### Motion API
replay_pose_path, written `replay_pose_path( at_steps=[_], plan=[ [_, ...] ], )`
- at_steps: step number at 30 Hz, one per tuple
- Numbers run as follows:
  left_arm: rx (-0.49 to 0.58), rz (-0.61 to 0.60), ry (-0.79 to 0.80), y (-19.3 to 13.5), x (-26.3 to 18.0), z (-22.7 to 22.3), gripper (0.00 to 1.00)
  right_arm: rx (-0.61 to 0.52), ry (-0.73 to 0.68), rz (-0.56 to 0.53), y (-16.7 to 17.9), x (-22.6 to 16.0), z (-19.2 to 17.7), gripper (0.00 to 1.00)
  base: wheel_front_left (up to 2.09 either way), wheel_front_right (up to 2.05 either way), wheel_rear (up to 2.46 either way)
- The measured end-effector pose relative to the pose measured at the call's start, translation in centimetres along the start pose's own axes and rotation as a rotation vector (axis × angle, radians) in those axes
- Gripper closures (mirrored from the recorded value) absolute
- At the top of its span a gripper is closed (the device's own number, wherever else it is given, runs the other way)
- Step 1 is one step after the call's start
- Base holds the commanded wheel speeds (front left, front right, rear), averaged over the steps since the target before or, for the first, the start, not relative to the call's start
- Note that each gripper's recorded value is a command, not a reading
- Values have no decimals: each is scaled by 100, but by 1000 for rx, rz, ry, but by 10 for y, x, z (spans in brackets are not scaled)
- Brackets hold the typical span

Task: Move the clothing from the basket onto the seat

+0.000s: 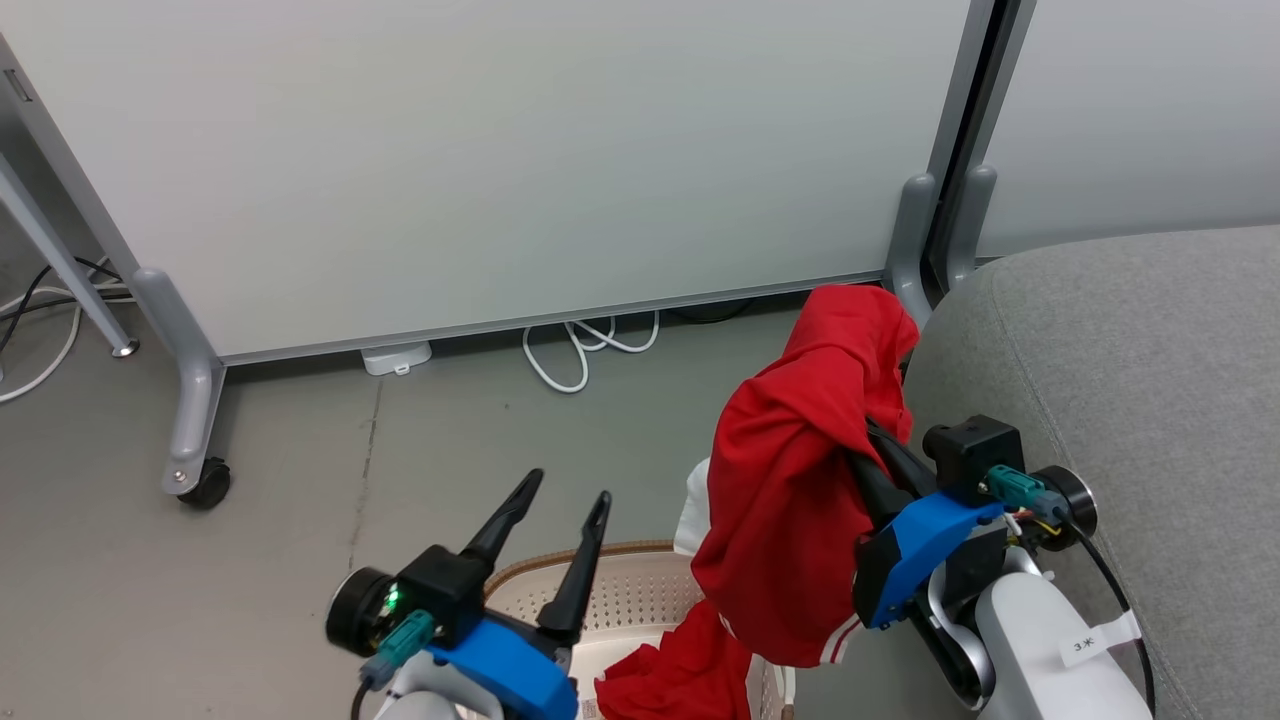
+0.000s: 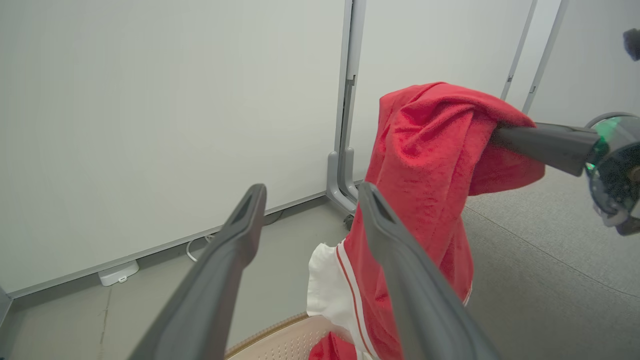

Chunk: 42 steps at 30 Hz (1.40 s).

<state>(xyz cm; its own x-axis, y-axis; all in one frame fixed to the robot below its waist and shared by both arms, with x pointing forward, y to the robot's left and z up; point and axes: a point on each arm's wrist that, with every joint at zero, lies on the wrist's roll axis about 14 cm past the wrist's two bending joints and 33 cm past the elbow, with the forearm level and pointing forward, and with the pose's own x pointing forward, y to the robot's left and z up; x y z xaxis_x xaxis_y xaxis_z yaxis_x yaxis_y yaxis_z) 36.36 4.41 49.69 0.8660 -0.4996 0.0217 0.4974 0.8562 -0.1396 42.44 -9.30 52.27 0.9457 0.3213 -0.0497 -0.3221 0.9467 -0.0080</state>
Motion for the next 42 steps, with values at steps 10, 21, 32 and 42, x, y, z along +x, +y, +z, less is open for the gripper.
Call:
replay_pose_path(
  at_steps=[10, 21, 32, 42],
  plan=[
    [-20, 89, -4, 18, -14, -7, 0, 10, 3, -14, -4, -2, -3, 100, 0, 0, 0],
    [-20, 83, 1, 14, -10, -10, 0, 9, 8, -30, -9, -6, -5, 100, 0, 0, 0],
    [-21, -39, 22, -18, 14, -17, 0, 20, 18, -147, -47, -33, -11, 100, 0, 0, 0],
    [-30, -182, 40, -59, 38, -22, 0, 31, 30, -287, -87, -70, -17, 100, 0, 0, 0]
  ],
)
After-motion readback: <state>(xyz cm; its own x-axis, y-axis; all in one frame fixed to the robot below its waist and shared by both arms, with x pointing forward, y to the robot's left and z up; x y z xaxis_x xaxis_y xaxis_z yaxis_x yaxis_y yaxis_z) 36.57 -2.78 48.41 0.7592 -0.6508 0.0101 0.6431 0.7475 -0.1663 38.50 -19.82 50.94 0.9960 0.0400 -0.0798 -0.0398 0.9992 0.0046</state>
